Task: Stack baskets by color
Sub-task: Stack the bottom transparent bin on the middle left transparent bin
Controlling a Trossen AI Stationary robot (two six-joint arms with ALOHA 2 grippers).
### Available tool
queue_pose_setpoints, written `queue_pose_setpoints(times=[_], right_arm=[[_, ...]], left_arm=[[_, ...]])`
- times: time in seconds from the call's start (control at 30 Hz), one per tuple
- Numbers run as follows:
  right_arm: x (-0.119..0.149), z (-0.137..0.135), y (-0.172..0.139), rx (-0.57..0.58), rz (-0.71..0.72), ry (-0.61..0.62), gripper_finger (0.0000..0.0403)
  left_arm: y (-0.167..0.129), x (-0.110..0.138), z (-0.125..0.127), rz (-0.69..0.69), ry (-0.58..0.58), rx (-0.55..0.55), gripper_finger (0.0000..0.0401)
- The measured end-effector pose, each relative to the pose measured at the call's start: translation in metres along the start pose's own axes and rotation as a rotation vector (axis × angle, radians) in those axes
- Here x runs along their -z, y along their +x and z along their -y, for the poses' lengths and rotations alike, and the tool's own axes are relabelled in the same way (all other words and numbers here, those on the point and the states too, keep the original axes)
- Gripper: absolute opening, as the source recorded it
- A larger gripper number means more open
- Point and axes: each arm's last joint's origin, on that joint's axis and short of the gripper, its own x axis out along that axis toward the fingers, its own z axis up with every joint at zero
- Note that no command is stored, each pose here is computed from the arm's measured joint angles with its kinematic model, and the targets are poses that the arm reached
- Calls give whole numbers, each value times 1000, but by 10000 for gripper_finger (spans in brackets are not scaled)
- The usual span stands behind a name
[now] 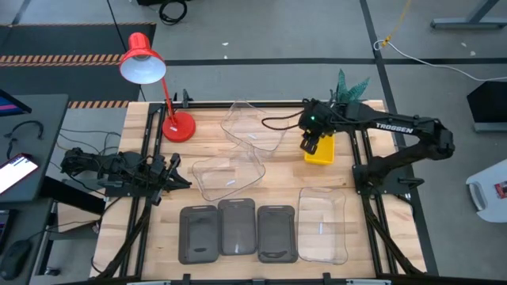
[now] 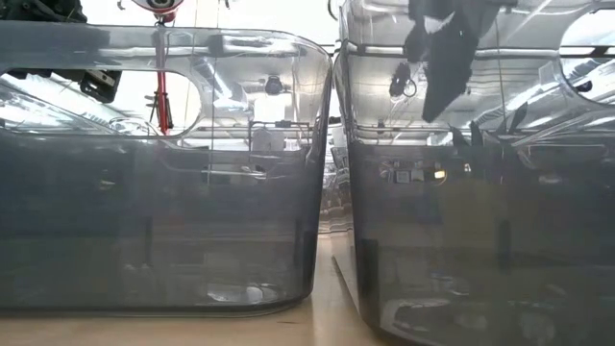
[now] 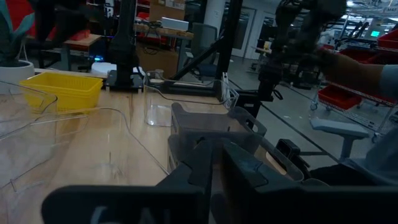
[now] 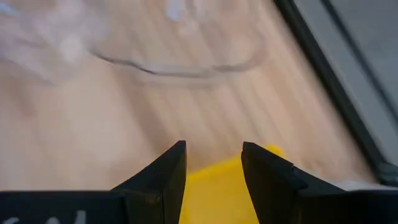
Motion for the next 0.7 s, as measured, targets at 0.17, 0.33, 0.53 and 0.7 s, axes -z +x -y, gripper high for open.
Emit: queue_pose_setpoints(times=[0.17,0.33,0.53,0.7], right_arm=[[0,-34,-7,-157,41,8,160],[6,-73,-18,-234,88,-1,160],[20,-111,-33,-286,136,15,160],[36,-136,-41,-313,126,50,160]], left_arm=[[0,0,0,0,0,0,30],[0,0,0,0,0,0,37],[0,0,0,0,0,1,36],[0,0,0,0,-1,0,30]])
